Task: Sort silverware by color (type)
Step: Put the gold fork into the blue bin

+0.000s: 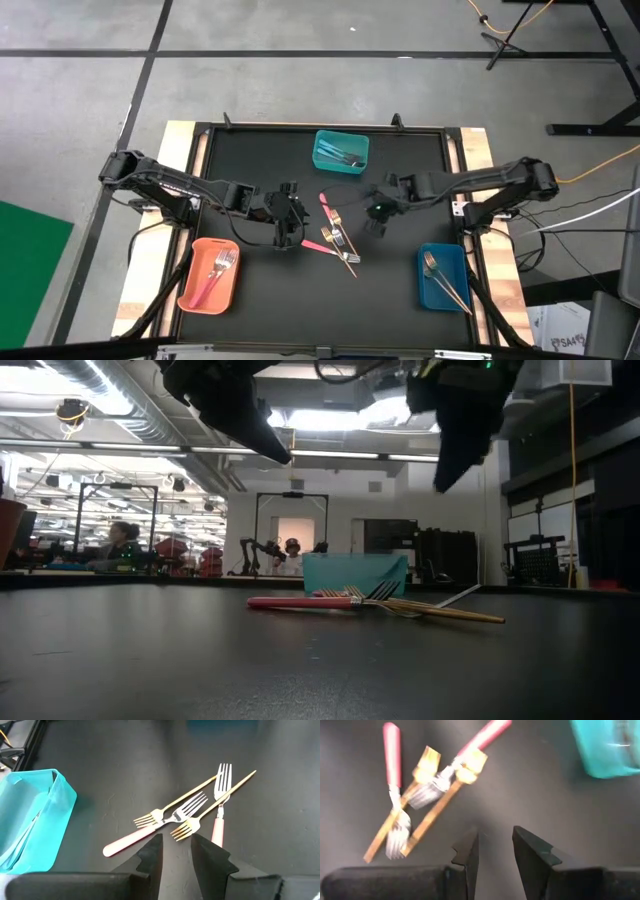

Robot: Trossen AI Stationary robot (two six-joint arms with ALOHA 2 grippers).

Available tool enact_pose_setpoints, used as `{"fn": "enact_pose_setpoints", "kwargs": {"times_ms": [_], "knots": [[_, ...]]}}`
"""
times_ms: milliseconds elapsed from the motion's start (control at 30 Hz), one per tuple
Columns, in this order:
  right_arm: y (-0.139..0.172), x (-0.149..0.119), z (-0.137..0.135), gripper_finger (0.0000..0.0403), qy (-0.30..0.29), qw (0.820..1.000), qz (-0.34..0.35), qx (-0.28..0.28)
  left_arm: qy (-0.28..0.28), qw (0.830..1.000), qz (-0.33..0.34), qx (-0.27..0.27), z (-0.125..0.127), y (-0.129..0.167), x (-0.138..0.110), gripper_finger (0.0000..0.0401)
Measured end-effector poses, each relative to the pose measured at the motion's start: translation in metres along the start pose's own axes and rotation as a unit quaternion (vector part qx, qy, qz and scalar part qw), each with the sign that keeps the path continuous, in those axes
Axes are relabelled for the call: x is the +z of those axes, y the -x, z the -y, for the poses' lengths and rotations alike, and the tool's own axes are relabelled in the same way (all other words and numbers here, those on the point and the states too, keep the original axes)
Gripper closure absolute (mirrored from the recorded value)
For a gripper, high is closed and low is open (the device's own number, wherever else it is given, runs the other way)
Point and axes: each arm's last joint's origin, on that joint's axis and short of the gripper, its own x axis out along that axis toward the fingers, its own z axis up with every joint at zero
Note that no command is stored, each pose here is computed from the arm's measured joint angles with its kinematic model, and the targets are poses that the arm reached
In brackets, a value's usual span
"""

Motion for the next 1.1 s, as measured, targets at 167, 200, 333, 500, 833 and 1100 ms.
{"fn": "enact_pose_setpoints", "kwargs": {"times_ms": [167, 200, 333, 500, 833, 1100], "knots": [[-0.036, -0.005, -0.007, 0.0290, -0.047, 0.995, 0.061, 0.070, -0.001, 1.000, 0.000, 0.000, 0.000, 0.000, 0.000, 0.0306], [-0.042, -0.007, -0.007, 0.0290, -0.051, 0.993, 0.069, 0.075, -0.001, 1.000, 0.000, 0.000, 0.000, 0.000, 0.000, 0.0306], [-0.061, -0.011, -0.010, 0.0290, -0.057, 0.989, 0.094, 0.101, 0.000, 1.000, 0.002, 0.000, 0.000, 0.000, 0.000, 0.0306], [-0.078, -0.011, -0.014, 0.0290, -0.072, 0.988, 0.090, 0.103, 0.000, 1.000, 0.003, 0.000, 0.000, 0.000, 0.001, 0.0306], [-0.107, -0.012, -0.019, 0.0290, -0.127, 0.985, 0.069, 0.099, 0.001, 1.000, 0.002, 0.002, -0.001, 0.000, 0.001, 0.0306], [-0.123, -0.016, -0.020, 0.0290, -0.140, 0.985, 0.051, 0.084, 0.000, 1.000, 0.001, 0.002, -0.001, 0.000, 0.000, 0.0306]]}}
